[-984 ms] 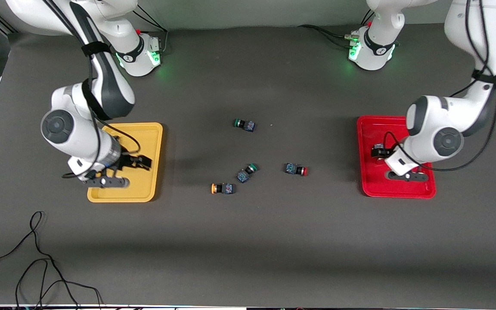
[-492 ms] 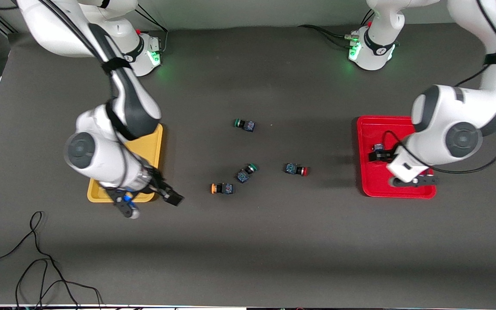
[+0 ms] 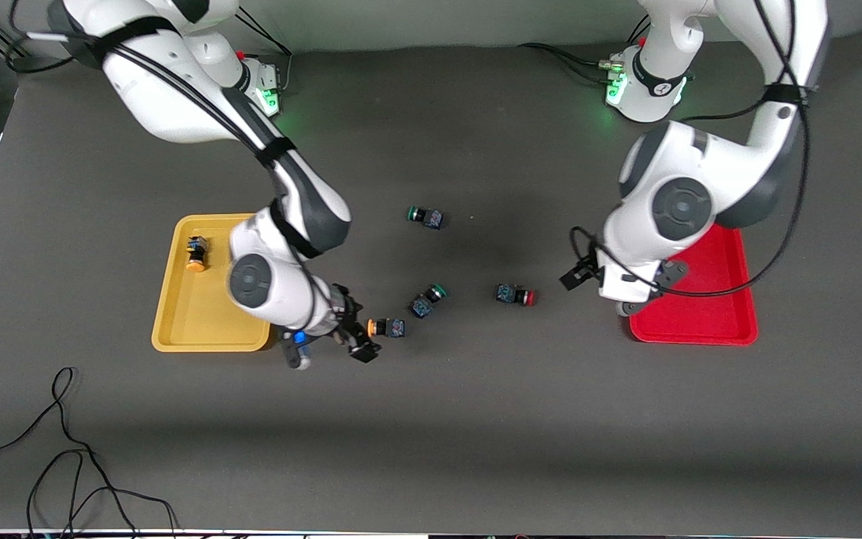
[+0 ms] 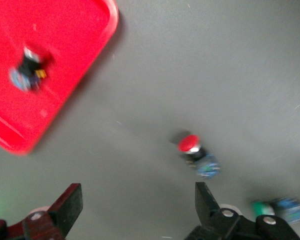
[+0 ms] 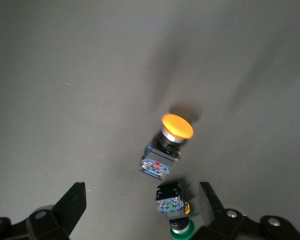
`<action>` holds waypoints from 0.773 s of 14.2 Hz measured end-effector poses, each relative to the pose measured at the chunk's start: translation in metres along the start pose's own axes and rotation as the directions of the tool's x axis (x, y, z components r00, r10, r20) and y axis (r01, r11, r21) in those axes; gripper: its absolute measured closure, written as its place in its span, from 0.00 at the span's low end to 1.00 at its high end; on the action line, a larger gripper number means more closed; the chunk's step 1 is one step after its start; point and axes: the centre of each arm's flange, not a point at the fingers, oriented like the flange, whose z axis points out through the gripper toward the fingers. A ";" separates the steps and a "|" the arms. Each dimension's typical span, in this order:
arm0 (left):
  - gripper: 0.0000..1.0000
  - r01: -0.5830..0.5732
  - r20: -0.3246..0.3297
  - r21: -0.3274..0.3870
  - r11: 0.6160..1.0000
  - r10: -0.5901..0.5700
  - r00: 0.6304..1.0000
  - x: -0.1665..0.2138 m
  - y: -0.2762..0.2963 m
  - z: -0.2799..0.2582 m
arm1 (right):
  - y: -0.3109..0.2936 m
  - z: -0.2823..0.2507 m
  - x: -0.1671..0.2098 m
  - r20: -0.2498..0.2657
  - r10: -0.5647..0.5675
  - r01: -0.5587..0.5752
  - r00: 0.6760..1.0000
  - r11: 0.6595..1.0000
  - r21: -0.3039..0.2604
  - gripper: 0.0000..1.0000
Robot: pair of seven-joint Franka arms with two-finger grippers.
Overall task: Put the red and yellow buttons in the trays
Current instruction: 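Reach the right gripper to the second yellow button while the left gripper reaches the red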
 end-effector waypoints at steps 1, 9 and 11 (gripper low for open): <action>0.00 0.115 -0.005 -0.031 0.993 -0.116 0.993 -0.011 0.011 -0.002 | 0.003 0.017 -0.005 0.002 0.025 -0.025 1.000 1.000 -0.014 0.00; 0.00 0.602 -0.096 -0.108 0.791 -0.611 0.786 -0.068 0.062 0.115 | 0.017 0.092 -0.002 0.003 0.057 -0.057 0.998 0.996 -0.073 0.02; 0.00 0.611 -0.114 -0.111 0.784 -0.621 0.776 -0.071 0.067 0.158 | 0.017 0.093 -0.002 -0.005 0.049 -0.049 0.999 0.996 -0.075 0.24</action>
